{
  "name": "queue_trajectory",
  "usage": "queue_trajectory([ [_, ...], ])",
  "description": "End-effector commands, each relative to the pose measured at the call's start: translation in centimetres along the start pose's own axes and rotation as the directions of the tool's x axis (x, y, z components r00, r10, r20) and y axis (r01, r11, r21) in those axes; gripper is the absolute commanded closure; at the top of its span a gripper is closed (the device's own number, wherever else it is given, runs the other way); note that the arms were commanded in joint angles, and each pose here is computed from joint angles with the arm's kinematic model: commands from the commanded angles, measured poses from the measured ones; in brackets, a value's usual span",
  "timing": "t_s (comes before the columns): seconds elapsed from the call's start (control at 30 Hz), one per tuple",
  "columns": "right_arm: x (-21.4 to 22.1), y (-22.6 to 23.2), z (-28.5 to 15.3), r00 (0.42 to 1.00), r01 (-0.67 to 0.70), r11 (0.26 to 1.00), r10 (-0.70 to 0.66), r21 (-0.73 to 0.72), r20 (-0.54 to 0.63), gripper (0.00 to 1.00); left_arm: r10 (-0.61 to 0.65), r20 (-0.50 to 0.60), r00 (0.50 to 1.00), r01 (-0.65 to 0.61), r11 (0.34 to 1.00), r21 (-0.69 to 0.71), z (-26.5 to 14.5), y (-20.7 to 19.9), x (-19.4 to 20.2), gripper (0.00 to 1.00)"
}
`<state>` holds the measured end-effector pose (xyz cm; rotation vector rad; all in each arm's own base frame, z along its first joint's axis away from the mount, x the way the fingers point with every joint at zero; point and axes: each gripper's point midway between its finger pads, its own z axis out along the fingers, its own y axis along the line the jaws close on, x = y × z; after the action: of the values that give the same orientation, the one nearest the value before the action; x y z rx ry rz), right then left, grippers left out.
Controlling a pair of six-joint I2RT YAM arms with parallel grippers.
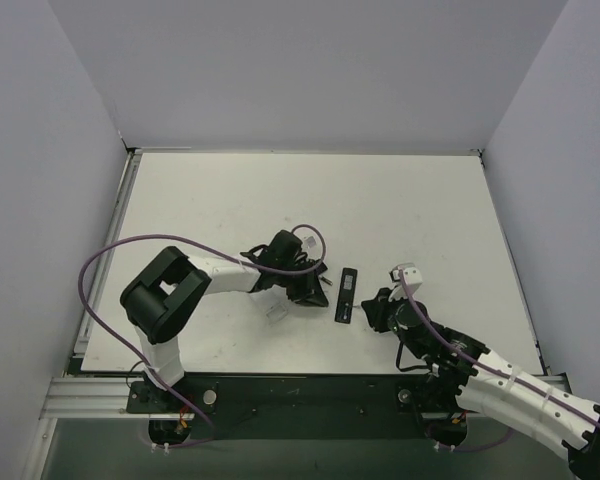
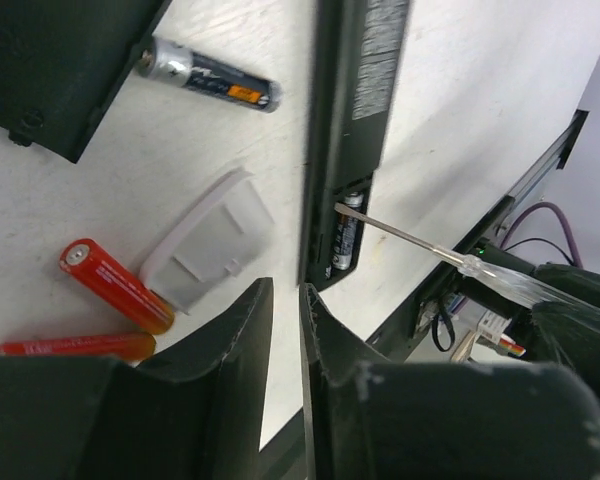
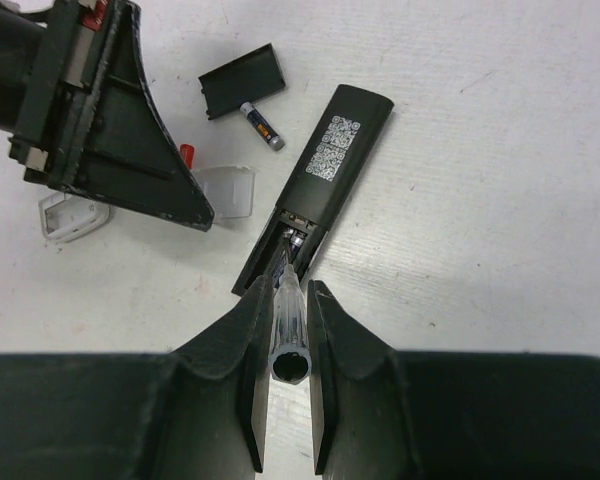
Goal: Unload the batteries from the remote control
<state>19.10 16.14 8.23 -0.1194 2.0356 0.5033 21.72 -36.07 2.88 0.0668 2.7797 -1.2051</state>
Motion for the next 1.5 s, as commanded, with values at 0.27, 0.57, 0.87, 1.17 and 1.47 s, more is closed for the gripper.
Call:
queue_trajectory([
  [0.27,-2.8,1.0,-1.6,0.984,0.168,0.986,-0.169,-0.016,-0.058,1.00,0.098,0.081,0.992,-0.100,0.995,0.028,-2.1,-3.4,-2.1,0.64],
  [0.57,-2.7,2.3,-2.2,0.947,0.263,0.961,-0.275,-0.090,-0.164,1.00,0.088,0.058,0.994,-0.092,0.994,0.066,-0.7,-3.3,-0.9,0.68],
  [0.87,-2.9,2.6,-2.1,0.909,0.360,0.924,-0.378,-0.127,-0.176,1.00,0.067,0.034,0.997,-0.070,0.995,0.070,0.3,-2.5,-0.3,0.71],
  [1.17,-3.6,2.9,-1.9,0.897,0.390,0.911,-0.408,-0.133,-0.169,1.00,0.057,0.023,0.998,-0.059,0.995,0.084,0.7,-2.4,-0.1,0.71],
  [1.47,-3.7,3.9,-1.4,0.861,0.462,0.863,-0.492,-0.206,-0.131,1.00,0.055,0.024,0.998,-0.057,0.995,0.087,0.9,-2.4,-0.1,0.71],
])
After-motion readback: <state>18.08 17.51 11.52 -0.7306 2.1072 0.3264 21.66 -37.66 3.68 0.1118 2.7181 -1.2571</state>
